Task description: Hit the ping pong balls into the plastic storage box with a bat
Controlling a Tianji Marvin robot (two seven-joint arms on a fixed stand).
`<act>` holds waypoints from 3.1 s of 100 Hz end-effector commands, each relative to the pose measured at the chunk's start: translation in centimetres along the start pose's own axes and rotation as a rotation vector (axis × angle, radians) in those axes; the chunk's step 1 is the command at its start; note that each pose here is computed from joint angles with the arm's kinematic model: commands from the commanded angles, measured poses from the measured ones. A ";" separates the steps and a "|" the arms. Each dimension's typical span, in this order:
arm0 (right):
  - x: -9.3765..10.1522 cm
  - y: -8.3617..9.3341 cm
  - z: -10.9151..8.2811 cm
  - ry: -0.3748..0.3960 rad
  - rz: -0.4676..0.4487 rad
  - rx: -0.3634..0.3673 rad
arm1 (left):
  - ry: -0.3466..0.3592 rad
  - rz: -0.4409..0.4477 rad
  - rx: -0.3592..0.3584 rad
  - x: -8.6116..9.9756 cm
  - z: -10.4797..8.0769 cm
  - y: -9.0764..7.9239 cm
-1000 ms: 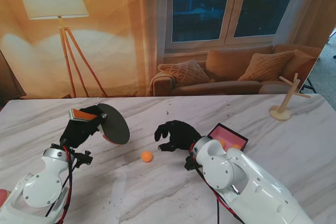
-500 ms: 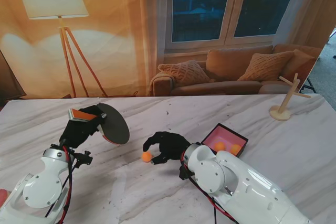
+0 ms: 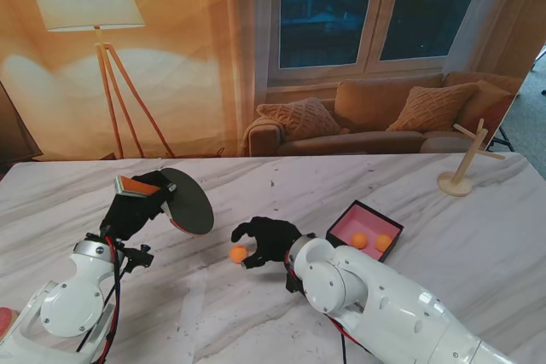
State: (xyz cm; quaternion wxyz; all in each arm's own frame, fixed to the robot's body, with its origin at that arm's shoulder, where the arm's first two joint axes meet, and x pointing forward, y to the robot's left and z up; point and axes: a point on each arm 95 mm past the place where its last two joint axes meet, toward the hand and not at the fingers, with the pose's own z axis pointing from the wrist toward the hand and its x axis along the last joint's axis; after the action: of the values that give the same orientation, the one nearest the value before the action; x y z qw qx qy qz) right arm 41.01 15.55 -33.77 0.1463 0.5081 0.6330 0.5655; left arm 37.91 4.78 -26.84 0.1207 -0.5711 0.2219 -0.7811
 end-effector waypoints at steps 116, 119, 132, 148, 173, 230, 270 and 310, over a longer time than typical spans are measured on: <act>0.5 -1.9 5.5 -0.040 -0.096 0.020 | -0.006 -0.036 -0.016 0.2 1.3 0.7; 0.4 -2.0 5.6 -0.040 -0.100 0.020 | -0.006 -0.036 -0.016 0.2 1.3 0.7; 0.1 -2.5 5.8 -0.041 -0.113 0.024 | -0.005 -0.034 -0.018 0.2 1.2 0.7; -0.2 -2.8 6.1 -0.044 -0.122 0.025 | -0.004 -0.036 -0.022 0.2 1.3 0.7; -0.5 -3.5 6.5 -0.051 -0.133 0.041 | -0.003 -0.036 -0.022 0.1 1.2 0.7; -0.7 -3.2 6.3 -0.036 -0.111 -0.019 | 0.001 -0.036 -0.025 0.1 1.2 0.7; -0.4 -0.3 4.2 0.011 -0.084 -0.126 | 0.002 -0.043 -0.024 0.2 1.4 0.8; -1.2 3.3 1.1 0.004 -0.105 -0.218 | 0.020 -0.059 -0.006 0.6 1.9 0.7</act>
State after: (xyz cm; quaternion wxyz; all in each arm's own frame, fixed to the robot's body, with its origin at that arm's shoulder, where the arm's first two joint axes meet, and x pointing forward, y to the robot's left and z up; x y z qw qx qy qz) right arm 43.89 15.60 -31.82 0.2227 0.4517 0.5900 0.6311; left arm 39.37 3.83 -26.47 0.0996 -0.5737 0.2097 -0.7855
